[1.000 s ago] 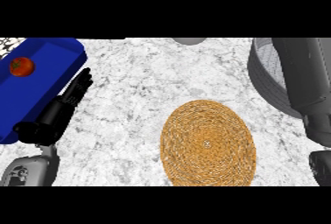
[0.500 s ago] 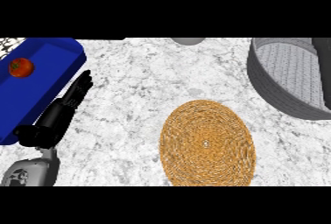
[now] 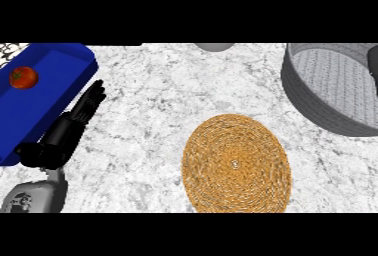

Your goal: Pick the can from the placemat and place it in the basket

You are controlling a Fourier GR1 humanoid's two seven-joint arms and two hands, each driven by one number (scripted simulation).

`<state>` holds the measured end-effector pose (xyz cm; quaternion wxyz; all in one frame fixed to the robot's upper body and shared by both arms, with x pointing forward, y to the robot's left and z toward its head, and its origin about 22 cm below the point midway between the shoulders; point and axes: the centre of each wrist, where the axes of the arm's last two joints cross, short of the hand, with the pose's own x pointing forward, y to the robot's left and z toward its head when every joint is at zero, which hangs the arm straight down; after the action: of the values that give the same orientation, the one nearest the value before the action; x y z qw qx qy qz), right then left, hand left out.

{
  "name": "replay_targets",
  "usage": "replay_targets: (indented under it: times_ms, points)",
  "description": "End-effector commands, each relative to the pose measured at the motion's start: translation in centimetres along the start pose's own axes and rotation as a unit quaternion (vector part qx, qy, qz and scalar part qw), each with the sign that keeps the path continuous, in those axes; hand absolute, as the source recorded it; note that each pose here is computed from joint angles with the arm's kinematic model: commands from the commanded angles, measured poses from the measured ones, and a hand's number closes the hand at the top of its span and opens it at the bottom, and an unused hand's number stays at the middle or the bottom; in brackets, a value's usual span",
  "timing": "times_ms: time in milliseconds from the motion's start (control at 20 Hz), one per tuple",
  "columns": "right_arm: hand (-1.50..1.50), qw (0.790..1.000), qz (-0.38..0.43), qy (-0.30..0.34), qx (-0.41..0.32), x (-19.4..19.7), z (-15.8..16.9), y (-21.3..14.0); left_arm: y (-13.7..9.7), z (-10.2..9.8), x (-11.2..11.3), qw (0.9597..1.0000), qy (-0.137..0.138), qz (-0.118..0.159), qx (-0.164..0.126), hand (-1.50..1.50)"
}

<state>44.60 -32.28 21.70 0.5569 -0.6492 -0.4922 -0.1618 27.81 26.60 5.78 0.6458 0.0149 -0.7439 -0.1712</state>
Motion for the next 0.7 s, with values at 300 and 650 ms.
replay_targets:
  times_ms: [300,650]
  points:
    - [1.5,0.995,-0.026,-0.007,-0.092,-5.2,-1.5,0.9,-0.5,-1.2,1.2,1.0,0.001,-0.004,0.002,0.0]
    - [-1.5,0.996,-0.029,-0.022,-0.084,-7.6,-4.0,-0.1,0.2,-1.8,1.2,1.0,-0.003,0.007,0.003,0.0]
